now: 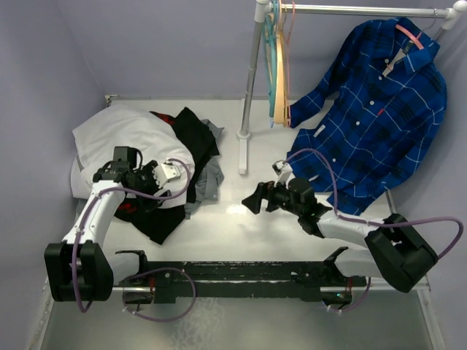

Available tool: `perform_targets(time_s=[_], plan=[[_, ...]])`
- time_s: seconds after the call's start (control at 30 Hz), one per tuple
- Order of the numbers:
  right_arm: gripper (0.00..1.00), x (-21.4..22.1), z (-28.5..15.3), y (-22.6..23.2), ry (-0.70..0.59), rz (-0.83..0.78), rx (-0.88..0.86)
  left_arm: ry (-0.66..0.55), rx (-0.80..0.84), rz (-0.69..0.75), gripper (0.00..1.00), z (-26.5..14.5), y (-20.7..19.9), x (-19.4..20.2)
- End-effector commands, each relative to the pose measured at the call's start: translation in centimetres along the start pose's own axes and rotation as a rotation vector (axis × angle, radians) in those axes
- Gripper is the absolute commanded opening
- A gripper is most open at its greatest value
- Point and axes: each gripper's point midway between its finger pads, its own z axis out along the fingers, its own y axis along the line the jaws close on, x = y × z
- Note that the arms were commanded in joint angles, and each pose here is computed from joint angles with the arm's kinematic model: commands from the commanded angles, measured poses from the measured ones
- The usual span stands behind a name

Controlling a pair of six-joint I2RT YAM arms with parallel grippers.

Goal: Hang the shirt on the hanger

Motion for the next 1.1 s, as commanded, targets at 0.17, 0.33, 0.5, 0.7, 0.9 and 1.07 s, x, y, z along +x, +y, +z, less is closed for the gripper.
perform_targets(time_s=[0.17, 0.33, 0.5, 0.7, 0.9, 1.07], plan=[[1.0, -3.7, 1.9, 6.9, -0.135, -0.373, -0.156, -0.053, -0.009, 0.089, 0.59, -0.6, 1.7, -2.2], [1.0, -5.7, 3.1, 9.3, -0.181, -0.441, -0.237, 0.025, 0.054, 0.117, 0.69, -0.5, 0.5, -0.4], [1.0, -6.2, 5.2, 11.8, -0.218, -0.504, -0.346, 0.05, 0.052, 0.142, 0.66, 0.3, 0.7, 0.5], [1.0, -6.4, 5.5, 14.1, -0.435, -0.828, -0.426, 0.012, 0.093, 0.129, 0.08, 0.7, 1.4, -0.9], [1.0, -7.6, 7.0, 13.7, -0.552, -1.006, -0.332, -0.044, 0.112, 0.147, 0.0, -1.1, 2.5, -3.8], [1.0, -6.7, 8.9, 16.3, -0.6, -1.164, -0.277, -0.095, 0.123, 0.179, 0.0, -3.4, 2.9, -6.3]])
